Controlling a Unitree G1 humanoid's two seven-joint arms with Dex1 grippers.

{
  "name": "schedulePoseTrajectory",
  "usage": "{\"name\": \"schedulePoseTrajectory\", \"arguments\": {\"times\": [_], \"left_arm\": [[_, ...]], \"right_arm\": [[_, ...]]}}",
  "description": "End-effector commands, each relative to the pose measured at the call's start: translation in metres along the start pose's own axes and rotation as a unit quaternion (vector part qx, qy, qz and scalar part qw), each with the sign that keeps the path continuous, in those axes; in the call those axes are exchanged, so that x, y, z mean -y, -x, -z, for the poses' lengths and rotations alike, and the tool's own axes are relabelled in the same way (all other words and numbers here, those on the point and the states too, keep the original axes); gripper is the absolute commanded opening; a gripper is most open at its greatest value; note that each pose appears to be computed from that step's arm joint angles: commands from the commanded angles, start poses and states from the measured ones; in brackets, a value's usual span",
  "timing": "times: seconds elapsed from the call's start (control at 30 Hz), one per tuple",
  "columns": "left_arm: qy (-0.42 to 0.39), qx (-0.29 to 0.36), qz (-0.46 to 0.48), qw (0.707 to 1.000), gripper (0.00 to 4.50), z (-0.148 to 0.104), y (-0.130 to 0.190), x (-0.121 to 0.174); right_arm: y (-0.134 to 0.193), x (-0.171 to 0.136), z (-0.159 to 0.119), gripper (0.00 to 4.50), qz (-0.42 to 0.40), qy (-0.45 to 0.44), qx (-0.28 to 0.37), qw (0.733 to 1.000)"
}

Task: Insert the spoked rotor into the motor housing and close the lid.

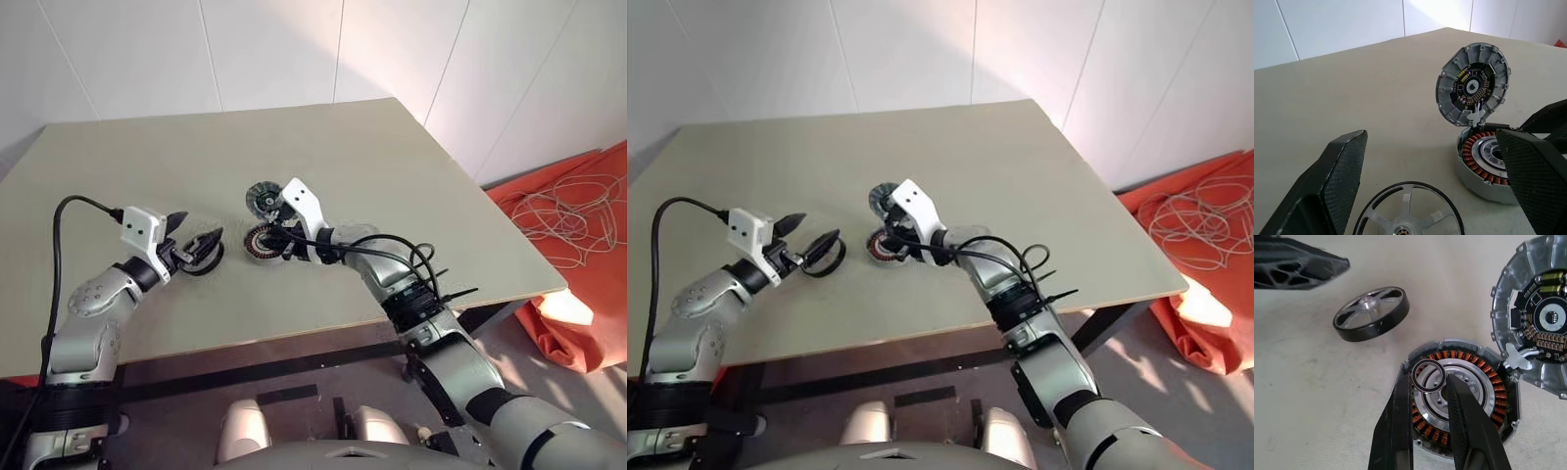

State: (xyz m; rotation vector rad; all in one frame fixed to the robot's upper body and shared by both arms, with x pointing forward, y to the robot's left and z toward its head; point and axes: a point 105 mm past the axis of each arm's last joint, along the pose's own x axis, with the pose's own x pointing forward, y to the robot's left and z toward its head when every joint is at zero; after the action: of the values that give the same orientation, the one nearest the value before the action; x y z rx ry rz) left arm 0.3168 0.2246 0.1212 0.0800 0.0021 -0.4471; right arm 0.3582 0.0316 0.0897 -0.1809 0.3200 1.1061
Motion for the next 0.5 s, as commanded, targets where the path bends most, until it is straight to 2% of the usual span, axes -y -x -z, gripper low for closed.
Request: {"name": "schedulePoseTrajectory", "arguments": {"times": [0.03, 0.5], "left_arm": [[-0.021, 0.02, -0.008, 1.0, 4.5, -0.012, 0.003, -0.005], [-0.021, 0.02, -0.001, 1.0, 4.5, -0.005, 0.001, -0.007]], "right_arm": [[-0.004, 0.012, -0.008, 0.65, 0.02, 0.012, 0.009, 1.0], [-0.008, 0.022, -0.007, 0.65, 0.034, 0.012, 0.007, 0.999]]}}
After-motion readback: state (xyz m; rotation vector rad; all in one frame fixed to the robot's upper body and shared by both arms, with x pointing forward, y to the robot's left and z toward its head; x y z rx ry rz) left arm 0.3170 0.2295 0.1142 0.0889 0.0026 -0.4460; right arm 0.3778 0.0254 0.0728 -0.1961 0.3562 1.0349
